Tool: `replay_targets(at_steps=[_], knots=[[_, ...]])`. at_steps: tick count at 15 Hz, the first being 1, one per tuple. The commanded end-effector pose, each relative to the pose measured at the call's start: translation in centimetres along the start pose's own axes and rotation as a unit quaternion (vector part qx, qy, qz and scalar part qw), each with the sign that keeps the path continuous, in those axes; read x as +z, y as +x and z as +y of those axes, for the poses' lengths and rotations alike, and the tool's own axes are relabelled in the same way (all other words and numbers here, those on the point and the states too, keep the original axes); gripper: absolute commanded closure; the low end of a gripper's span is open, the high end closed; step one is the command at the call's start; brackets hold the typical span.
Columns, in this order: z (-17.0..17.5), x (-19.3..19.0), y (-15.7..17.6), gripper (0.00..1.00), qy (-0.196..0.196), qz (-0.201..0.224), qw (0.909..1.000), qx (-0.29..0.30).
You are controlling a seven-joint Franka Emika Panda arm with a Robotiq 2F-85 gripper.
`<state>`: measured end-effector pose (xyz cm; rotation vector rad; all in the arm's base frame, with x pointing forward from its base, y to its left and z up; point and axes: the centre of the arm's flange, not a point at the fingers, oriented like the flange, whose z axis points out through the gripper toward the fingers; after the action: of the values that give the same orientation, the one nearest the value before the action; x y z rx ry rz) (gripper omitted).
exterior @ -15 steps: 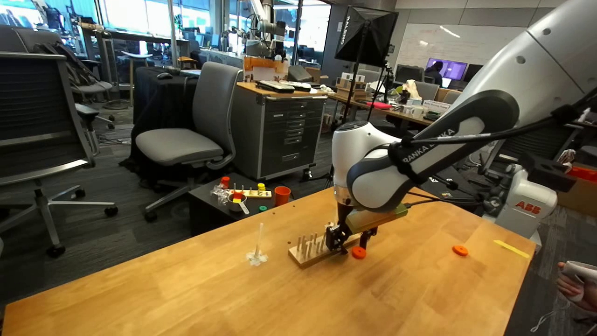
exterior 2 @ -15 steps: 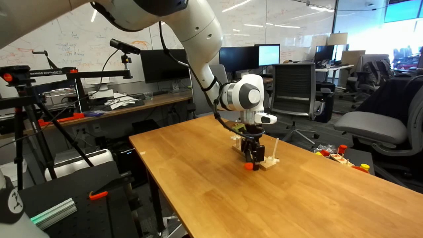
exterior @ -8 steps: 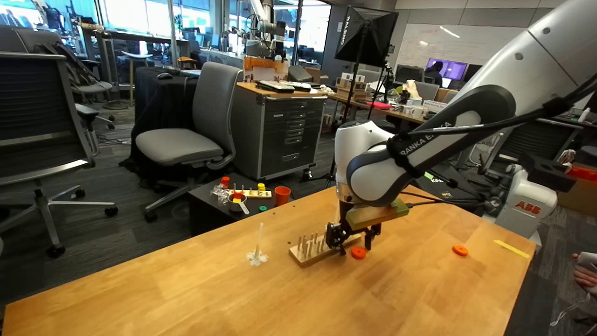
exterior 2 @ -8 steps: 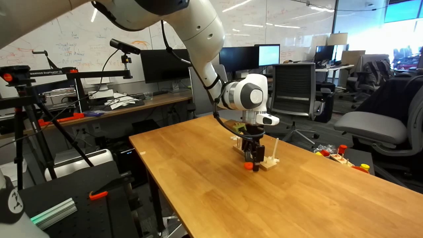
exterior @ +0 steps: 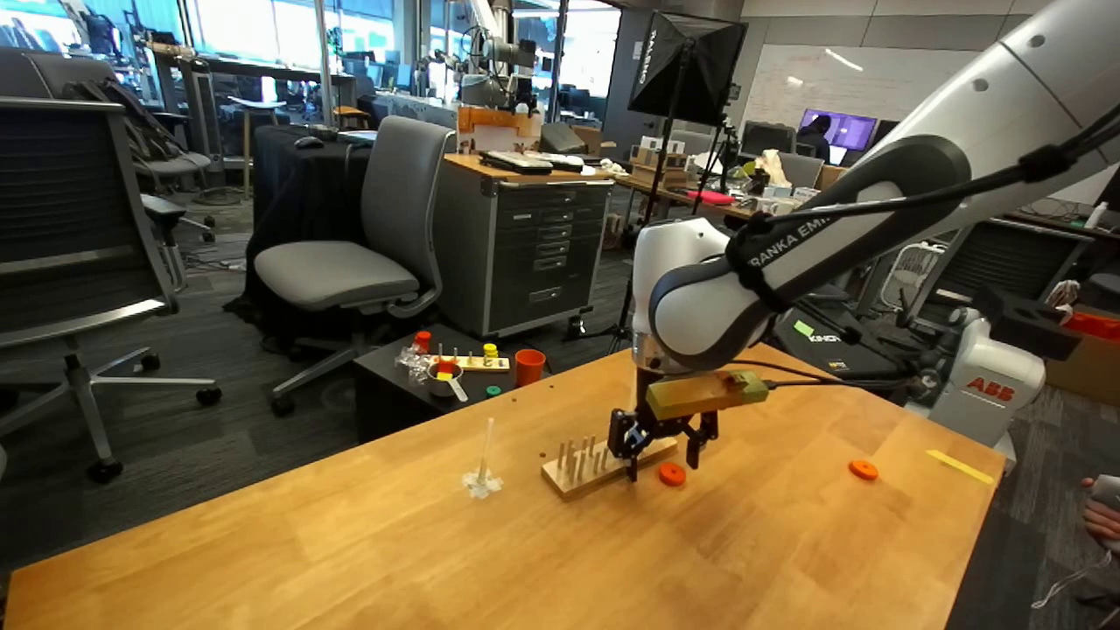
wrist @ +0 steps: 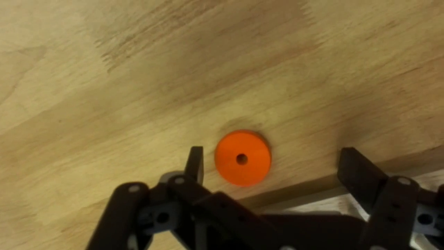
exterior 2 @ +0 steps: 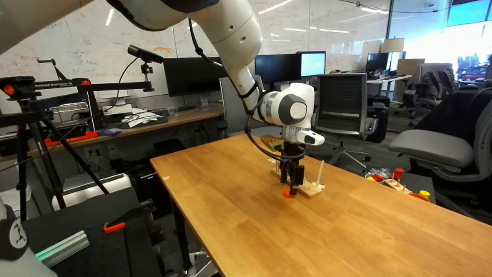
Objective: Place the orange ring on the left side of the table on the wooden stand, stack the ring on the right on top of the other orange ring
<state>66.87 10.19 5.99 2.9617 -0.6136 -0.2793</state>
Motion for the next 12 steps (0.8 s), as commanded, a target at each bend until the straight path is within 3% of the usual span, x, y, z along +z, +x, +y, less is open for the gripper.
replay_targets(at_steps=[1, 12], knots=[[1.1, -0.7, -0.7, 0.00, 0.015, -0.009, 0.9998, -0.001], [2.3, 0.5, -0.1, 0.01, 0.016, -0.016, 0.9997, 0.001]])
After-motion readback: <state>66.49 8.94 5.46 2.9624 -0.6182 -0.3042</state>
